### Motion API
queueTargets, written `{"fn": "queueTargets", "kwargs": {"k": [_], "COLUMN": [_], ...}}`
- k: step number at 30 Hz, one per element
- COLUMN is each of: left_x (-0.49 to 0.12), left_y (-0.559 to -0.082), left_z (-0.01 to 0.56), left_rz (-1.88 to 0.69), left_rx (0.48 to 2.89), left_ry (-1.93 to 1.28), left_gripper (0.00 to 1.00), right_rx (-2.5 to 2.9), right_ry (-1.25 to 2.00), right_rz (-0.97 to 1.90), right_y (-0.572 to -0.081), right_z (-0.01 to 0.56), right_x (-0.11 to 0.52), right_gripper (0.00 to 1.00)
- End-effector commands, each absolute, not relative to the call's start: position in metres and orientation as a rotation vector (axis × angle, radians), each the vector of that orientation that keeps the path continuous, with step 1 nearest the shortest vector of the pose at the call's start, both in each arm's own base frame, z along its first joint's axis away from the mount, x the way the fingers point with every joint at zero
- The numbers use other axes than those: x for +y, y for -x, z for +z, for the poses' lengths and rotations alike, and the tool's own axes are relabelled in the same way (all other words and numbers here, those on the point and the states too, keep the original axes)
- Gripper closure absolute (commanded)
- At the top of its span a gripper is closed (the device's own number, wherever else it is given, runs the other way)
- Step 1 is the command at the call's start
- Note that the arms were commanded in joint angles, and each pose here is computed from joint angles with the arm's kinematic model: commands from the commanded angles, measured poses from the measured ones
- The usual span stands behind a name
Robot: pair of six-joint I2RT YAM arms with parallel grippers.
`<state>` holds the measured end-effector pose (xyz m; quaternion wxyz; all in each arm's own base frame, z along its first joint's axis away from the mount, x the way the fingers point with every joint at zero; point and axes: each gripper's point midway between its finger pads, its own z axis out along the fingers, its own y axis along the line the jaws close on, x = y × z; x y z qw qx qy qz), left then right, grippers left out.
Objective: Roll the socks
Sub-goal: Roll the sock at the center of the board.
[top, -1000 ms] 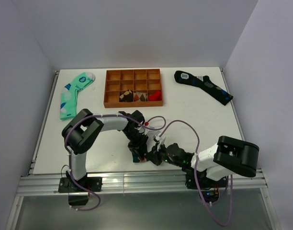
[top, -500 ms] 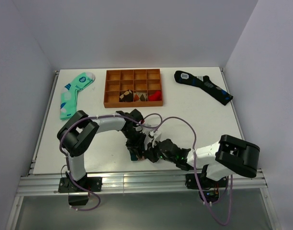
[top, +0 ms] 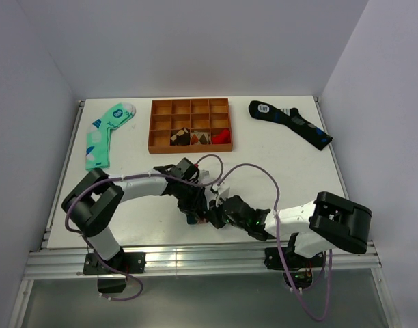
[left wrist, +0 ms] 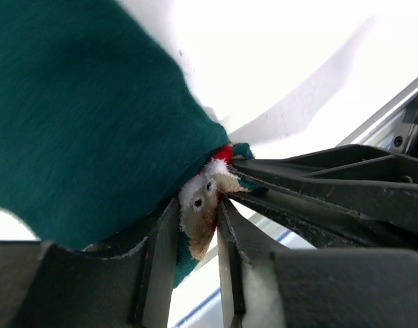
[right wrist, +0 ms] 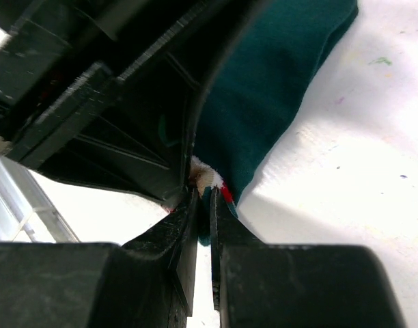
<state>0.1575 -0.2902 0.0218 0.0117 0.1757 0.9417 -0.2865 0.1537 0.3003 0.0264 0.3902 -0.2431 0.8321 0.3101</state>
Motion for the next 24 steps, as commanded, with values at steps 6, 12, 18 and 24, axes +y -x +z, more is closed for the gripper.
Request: {"fn": "queueTargets", "kwargs": {"k": [6,12,18,24], "left_x": [-0.290,-0.280,-0.267,-0.262], "left_y": [-0.235,-0.245,-0.249,-0.233], "left_z": [0.044,0.071,0.085,0.095], "left_rz": [-0.709,-0.681,-0.609,-0.582], "left_rx": [2.564,2.421,2.326,2.167], "left_ry": [-0.336,-0.251,-0.192,-0.133], "left_gripper": [0.62,0.60,0.60,0.60], "right_rx": [2.212,2.226,2.261,2.354], "right_ry": [0.689,0.687,0.688,0.710], "right_rz": [0.774,0.768,0.759,0.732], "right_y": [-0.134,-0.134,-0.133,-0.129], "right_z": [0.009,0.008,0.006,0.004], "right_x": [0.294,0.294,0.296,0.302], "right_gripper": [0.92,0.92,0.92,0.92]}}
